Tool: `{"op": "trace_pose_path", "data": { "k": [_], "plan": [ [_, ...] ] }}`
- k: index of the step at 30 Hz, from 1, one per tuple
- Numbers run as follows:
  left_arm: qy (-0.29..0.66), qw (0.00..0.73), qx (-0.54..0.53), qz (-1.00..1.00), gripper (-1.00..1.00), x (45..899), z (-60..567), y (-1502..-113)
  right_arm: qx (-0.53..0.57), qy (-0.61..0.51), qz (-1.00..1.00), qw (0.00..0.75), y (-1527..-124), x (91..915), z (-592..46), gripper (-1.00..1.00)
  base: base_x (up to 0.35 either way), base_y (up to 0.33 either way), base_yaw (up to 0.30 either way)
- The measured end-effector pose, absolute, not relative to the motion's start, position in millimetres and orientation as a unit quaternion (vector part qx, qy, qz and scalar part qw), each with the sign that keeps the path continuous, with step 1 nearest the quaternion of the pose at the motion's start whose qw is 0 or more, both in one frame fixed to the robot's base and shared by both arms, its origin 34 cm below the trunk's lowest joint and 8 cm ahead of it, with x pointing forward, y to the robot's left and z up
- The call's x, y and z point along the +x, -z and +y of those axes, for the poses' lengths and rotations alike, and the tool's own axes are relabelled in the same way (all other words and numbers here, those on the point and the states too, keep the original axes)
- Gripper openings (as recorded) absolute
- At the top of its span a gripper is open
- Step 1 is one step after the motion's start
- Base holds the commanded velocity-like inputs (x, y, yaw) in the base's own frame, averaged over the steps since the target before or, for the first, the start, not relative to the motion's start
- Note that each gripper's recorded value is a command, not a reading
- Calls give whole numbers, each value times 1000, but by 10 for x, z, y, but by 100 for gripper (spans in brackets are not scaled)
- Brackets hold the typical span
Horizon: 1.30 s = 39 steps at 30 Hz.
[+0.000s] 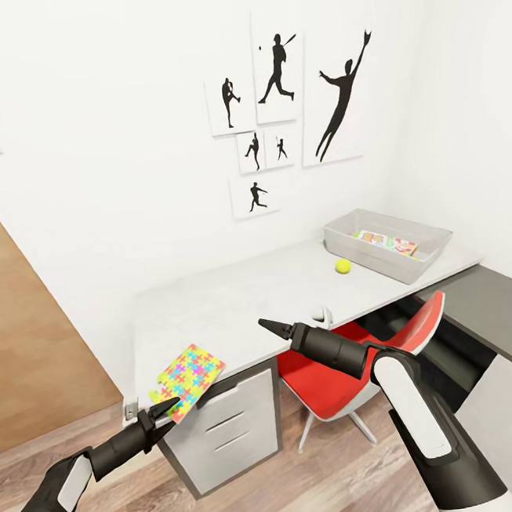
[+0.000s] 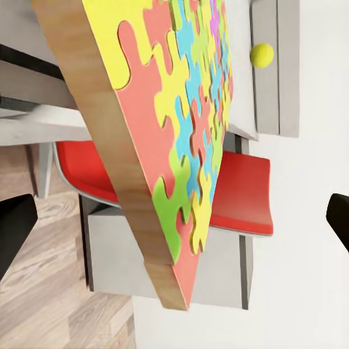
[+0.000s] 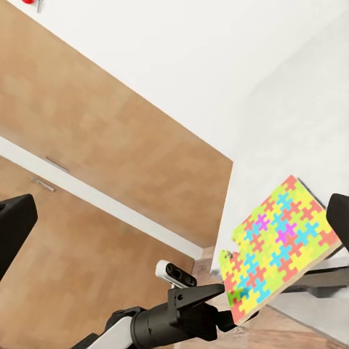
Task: Put all the toys in the child's room - the three board games (two on the bed and one on the table), the two jigsaw puzzles on the table, and the tennis ball on the table - inside the toy box on the table in the child's room.
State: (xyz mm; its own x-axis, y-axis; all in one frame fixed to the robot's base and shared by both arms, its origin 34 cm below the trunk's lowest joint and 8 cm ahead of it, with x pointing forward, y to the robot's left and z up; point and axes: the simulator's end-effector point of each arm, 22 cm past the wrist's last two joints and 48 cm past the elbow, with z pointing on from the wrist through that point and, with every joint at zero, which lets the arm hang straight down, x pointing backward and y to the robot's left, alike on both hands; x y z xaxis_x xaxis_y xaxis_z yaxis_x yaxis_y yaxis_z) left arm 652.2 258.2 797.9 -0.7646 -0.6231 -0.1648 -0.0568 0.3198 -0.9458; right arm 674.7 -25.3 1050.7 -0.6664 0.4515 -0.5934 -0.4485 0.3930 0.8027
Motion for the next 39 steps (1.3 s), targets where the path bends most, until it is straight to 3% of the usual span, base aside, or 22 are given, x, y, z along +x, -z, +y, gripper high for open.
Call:
{"op": "trace_pose_path", "data": {
  "k": [15, 16, 39],
  "plan": [
    [540, 262, -221, 769, 100, 6523, 2581, -7979, 1, -551, 728, 408, -10507, 6747, -253, 100, 1, 0, 0],
    [540, 263, -221, 769, -100, 6523, 2581, -7979, 1, -551, 728, 408, -10507, 6747, -253, 100, 0, 0, 0],
    [541, 262, -222, 768, -100, 6524, 2580, -7983, 1, -551, 728, 408, -10509, 6747, -249, 100, 0, 0, 0]
  ]
}}
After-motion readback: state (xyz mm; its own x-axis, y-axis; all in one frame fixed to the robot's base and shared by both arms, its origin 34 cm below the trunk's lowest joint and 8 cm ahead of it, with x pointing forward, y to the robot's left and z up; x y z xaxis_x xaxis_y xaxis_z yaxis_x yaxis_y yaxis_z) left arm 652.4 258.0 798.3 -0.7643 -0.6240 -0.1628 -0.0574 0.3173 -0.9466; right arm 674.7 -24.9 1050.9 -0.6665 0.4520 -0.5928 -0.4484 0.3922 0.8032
